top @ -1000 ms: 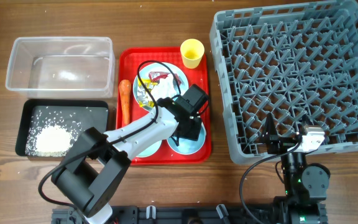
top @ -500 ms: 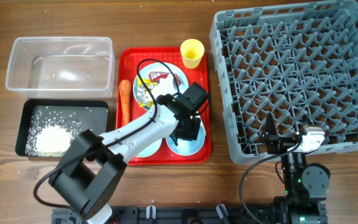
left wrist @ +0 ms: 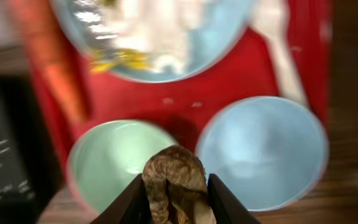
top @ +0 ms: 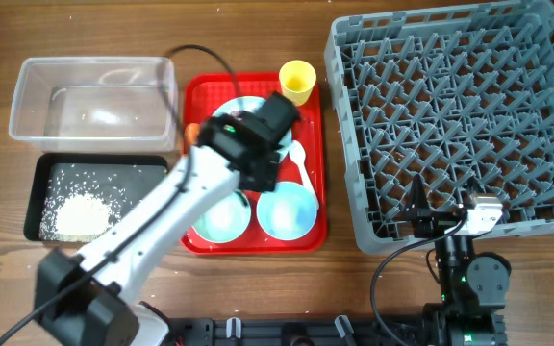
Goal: Sort waste into correct bins and load items into the dishwasher rack
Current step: 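Carry the brown scrap left and drop it onto the black tray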
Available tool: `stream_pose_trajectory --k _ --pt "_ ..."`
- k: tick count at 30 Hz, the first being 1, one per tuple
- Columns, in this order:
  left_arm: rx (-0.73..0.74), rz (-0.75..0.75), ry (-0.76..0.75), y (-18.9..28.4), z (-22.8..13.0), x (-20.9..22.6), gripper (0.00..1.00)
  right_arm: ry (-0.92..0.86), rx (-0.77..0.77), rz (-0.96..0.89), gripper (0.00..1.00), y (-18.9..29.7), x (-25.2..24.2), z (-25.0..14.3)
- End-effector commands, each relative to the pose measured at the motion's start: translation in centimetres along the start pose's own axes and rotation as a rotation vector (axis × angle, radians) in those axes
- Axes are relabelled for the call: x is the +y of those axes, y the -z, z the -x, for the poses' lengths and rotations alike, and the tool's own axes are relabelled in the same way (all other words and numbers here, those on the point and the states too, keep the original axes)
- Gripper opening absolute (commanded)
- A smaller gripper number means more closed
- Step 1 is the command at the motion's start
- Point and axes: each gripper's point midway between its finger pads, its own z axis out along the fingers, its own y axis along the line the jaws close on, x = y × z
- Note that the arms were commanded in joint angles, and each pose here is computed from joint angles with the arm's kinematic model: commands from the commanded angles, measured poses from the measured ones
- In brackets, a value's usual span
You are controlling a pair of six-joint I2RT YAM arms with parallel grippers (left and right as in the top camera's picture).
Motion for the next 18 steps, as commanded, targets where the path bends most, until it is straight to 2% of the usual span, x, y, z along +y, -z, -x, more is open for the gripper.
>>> stream_pose_trajectory --k 1,5,9,15,18 --pt "-0.040 0.118 0.162 1.2 1.7 7.2 0.29 -0.009 -0.007 0.014 1.00 0.0 0.3 0.1" --pt "-0.011 0.179 0.397 0.6 2.0 14.9 0.28 -0.009 -0.007 0.014 1.00 0.0 0.3 0.1" --pt "0.011 0.234 0.620 0.5 0.7 22.0 0.28 -0.009 -0.007 0.014 1.00 0.0 0.3 0.1" --pt "-0.021 0.294 0.883 -0.1 -1.2 30.4 0.27 -0.009 -0.007 0.014 0.99 0.0 0.3 0.1" --pt "-0.022 0.311 0.970 -0.9 -2.4 33.1 0.27 -0.009 -0.007 0.014 1.00 0.0 0.3 0.1"
